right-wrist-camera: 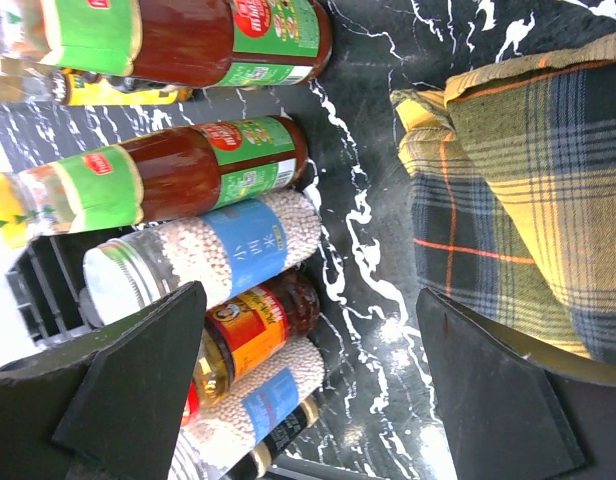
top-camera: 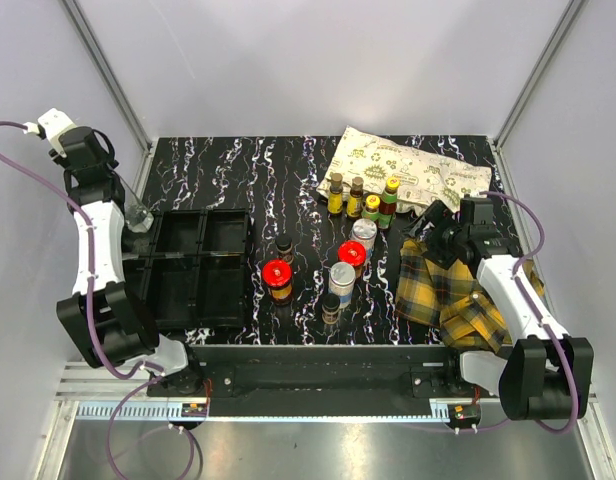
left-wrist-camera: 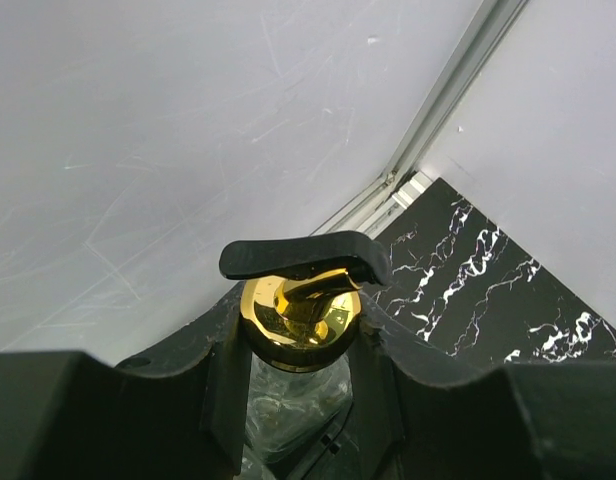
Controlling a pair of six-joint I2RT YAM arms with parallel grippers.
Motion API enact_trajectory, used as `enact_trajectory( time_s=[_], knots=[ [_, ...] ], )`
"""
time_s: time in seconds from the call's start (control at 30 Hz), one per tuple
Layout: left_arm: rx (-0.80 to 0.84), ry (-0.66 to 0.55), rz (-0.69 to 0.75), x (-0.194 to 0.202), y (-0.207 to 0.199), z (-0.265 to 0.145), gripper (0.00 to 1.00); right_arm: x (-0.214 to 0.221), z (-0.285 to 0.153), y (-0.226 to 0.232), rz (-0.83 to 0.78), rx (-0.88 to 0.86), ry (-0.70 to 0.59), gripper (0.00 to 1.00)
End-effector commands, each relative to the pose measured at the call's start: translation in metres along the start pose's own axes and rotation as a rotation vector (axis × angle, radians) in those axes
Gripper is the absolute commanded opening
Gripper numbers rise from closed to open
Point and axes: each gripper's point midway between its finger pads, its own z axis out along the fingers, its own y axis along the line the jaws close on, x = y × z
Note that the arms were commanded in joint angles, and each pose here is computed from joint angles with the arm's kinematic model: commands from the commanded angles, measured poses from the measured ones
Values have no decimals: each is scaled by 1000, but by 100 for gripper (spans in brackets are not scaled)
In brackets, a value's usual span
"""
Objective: Organize the condiment bottles
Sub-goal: Place the bottle in the storage box.
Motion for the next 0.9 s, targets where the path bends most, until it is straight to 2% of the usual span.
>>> enact_trajectory(
  time_s=[0.0,0.57,0.87],
  knots=[
    [40,-36,-14,-24,-8,-4,0,-3,-8,4,44,-7,-28,95],
    [82,-41,-17,-63,-29,2,0,5,-4,-1,68,2,-1,94],
    [99,48,24,-39,-36,24,0,5,4,-5,69,14,12,94]
  ],
)
